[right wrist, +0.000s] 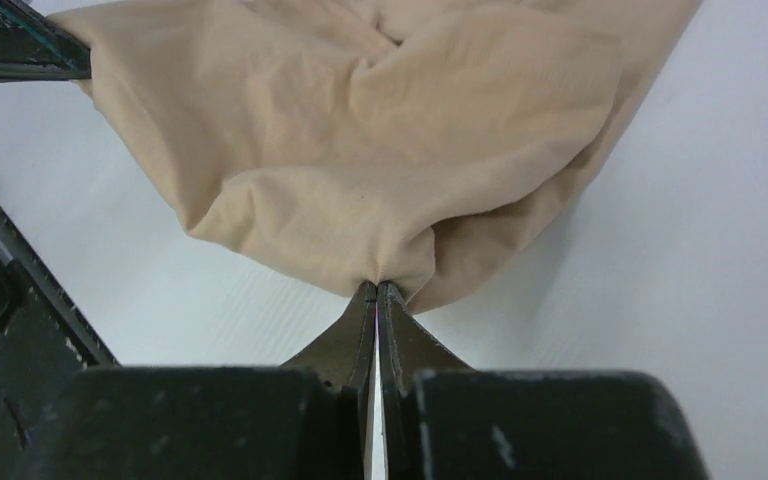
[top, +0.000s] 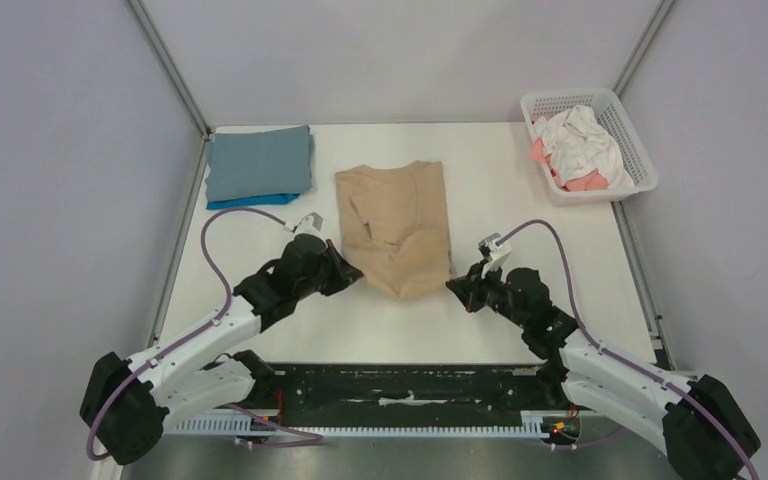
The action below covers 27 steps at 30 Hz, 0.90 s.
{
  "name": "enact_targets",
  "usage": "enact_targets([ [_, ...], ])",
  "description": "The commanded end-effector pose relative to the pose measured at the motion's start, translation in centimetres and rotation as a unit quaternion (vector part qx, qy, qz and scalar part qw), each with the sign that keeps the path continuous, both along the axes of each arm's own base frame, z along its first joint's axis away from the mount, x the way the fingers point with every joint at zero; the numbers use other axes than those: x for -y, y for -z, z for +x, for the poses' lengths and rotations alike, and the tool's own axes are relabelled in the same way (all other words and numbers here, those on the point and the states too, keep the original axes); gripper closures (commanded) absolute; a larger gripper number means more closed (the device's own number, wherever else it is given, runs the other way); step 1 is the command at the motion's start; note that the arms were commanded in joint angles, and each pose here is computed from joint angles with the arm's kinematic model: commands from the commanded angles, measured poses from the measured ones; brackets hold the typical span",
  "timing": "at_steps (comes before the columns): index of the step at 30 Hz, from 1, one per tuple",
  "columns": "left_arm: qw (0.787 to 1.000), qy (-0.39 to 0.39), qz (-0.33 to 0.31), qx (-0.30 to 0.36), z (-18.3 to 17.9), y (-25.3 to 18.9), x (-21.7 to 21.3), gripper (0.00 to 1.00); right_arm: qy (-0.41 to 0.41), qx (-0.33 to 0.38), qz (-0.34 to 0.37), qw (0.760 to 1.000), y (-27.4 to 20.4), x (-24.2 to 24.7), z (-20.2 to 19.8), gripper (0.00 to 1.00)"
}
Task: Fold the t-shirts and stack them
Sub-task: Fold the long partially folded tshirt into a neat square
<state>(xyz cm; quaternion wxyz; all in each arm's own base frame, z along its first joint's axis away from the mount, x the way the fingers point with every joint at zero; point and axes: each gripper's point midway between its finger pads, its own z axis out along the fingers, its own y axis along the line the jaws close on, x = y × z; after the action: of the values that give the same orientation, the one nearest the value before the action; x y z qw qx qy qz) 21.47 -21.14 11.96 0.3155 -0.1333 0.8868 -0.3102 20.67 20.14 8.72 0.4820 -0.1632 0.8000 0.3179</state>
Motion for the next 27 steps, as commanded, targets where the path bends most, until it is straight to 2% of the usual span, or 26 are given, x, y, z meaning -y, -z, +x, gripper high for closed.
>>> enact_targets([
  [1,0.997,-0.052,0.011,0.062,5.1,-4.3,-0.8,0.98,0.05,0.118,0.033,0.991,-7.5,-1.0,5.0,1.0],
  [5,0.994,-0.07,0.01,0.078,9.9,-6.6,-1.4,0.98,0.112,0.163,0.012,0.98,-10.7,-0.9,9.4,1.0],
  [10,0.993,-0.081,-0.006,0.082,16.4,-8.5,-1.9,0.98,0.152,0.21,-0.01,0.966,-15.2,-2.0,14.9,1.0],
  [15,0.992,-0.093,-0.018,0.081,23.5,-9.4,-2.7,0.98,0.162,0.22,0.02,0.962,-17.7,-2.6,21.2,1.0],
  [16,0.991,-0.102,-0.018,0.086,24.8,-9.8,-3.2,0.98,0.164,0.215,0.023,0.963,-17.3,-2.7,22.4,1.0],
  [21,0.995,-0.082,-0.029,0.048,30.6,-6.1,-2.8,0.98,0.159,0.205,0.023,0.966,-15.6,-3.7,27.3,1.0],
  [27,0.996,-0.081,-0.034,0.016,35.4,-1.4,-3.2,0.98,0.178,0.175,0.008,0.968,-11.8,-3.4,33.4,1.0],
])
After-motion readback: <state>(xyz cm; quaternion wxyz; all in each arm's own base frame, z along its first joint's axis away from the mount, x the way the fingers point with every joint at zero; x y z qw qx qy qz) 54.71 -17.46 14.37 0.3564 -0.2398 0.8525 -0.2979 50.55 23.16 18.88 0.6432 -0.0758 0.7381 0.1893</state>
